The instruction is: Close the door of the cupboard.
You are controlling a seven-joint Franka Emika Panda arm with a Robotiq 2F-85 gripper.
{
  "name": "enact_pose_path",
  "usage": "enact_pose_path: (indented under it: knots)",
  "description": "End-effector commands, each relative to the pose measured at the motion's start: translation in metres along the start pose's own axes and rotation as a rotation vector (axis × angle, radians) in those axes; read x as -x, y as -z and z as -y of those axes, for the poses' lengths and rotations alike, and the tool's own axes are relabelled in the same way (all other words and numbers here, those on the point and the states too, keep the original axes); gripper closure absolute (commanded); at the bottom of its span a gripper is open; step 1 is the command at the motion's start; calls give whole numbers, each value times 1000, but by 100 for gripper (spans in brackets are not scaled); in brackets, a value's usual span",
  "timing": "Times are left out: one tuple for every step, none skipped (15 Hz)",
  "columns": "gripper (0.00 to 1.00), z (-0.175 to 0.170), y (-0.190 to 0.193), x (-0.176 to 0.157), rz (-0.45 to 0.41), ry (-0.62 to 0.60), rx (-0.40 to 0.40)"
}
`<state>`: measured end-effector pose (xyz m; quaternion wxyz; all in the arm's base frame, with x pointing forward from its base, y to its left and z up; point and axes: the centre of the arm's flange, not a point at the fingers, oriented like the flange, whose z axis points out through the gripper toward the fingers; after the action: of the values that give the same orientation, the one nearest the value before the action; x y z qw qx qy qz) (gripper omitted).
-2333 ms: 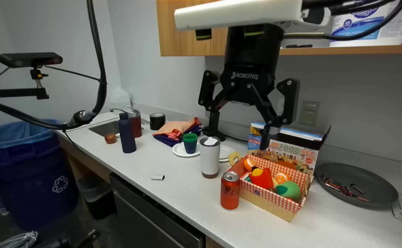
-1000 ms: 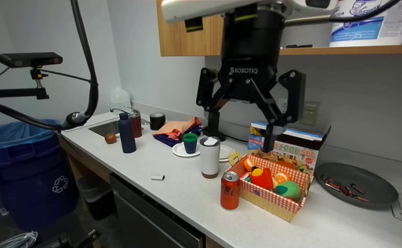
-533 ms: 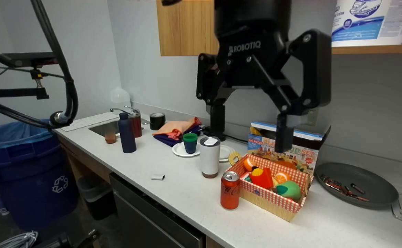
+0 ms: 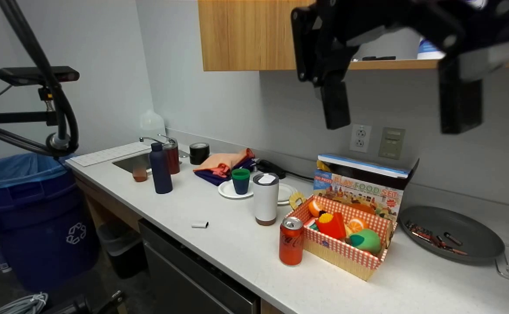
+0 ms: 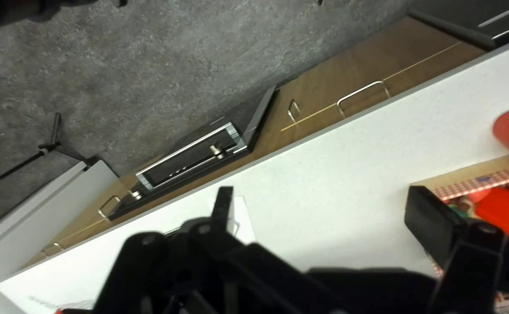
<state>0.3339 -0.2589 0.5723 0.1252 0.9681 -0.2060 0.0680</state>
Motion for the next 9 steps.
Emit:
enact_pose_path:
  knots:
    - [0, -13, 11, 8, -86, -142, 108]
    - [0, -11, 10, 8, -117, -179, 129]
    - [0, -15, 10, -1, -67, -114, 73]
    - [0, -16, 12, -1, -85, -139, 90]
    - [0, -16, 12, -2, -91, -151, 96]
    - [0, -14, 12, -2, -94, -157, 98]
    - [0, -13, 11, -2, -94, -158, 98]
    - [0, -13, 10, -2, -94, -159, 98]
    - [0, -13, 10, -2, -93, -159, 98]
